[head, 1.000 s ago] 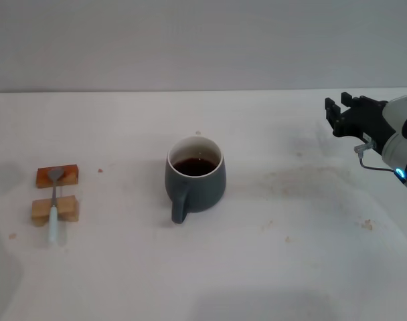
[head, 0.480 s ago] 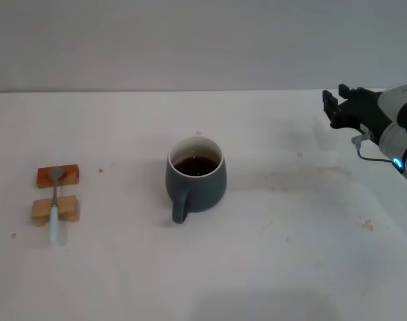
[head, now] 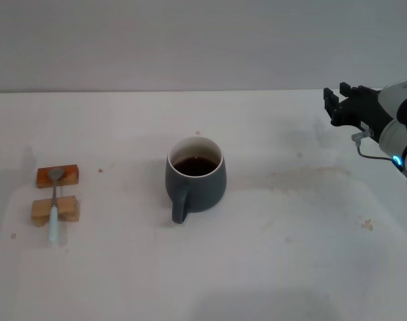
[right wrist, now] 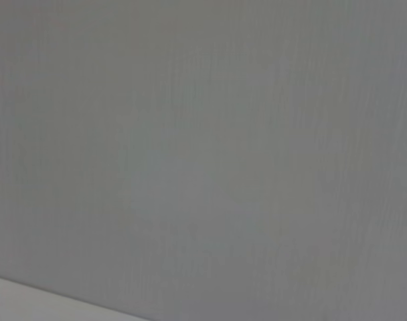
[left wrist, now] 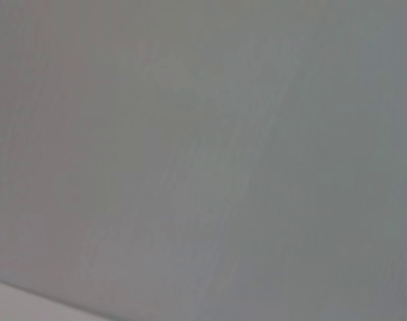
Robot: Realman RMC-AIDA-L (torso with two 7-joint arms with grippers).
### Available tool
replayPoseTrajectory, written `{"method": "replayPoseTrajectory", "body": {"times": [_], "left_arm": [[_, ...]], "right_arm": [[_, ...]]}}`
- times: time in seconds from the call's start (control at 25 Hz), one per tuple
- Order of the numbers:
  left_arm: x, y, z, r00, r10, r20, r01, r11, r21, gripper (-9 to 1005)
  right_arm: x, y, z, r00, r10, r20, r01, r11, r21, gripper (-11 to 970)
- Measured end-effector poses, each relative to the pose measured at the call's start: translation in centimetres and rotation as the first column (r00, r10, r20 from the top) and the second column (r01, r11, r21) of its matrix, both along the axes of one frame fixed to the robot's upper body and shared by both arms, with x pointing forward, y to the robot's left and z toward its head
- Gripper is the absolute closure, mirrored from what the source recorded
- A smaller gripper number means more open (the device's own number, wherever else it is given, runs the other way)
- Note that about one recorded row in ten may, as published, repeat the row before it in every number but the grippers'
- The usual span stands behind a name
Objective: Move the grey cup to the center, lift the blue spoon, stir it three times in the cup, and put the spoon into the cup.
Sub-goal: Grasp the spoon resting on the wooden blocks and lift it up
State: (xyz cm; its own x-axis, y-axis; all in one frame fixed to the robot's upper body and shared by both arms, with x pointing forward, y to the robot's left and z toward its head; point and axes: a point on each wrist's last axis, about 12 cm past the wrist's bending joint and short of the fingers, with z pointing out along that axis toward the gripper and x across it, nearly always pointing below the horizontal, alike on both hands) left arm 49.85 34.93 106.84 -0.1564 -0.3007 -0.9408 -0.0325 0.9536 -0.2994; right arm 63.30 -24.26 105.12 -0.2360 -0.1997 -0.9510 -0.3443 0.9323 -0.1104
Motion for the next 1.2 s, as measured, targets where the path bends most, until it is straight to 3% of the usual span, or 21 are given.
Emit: {"method": "replayPoseTrajectory", "body": {"times": [0.24,0.28,0.6,1.0,1.12,1.2], "left_arm": [[-1.6,-1.2,0.2,0.994,0.012,-0.108,0.004,0.989,0.15,320],[-2.3,-1.7,0.1,0.986,0.017,-0.166,0.015,0.982,0.186,320],[-4.6,-4.3,-0.3,0.957,-0.002,-0.291,0.061,0.979,0.194,320],[-5.8,-6.6,1.2,0.96,-0.044,-0.277,0.089,0.985,0.15,320],[-5.8,-7.0,1.0,0.962,-0.055,-0.266,0.096,0.985,0.146,320],[-6.5,-7.3,0.5,0.977,-0.054,-0.205,0.083,0.988,0.134,320]], "right_arm": [[0.1,0.1,0.1,1.0,-0.001,0.002,0.001,1.0,0.005,657],[0.1,0.2,0.2,1.0,0.001,0.004,-0.001,1.0,0.006,657],[0.3,0.5,0.3,1.0,0.005,0.007,-0.005,1.0,0.008,657],[0.5,0.8,0.5,1.0,0.013,0.013,-0.013,1.0,0.007,657],[0.5,0.8,0.6,1.0,0.014,0.014,-0.014,1.0,0.007,657],[0.5,0.8,0.6,1.0,0.015,0.016,-0.015,1.0,0.005,657]]}}
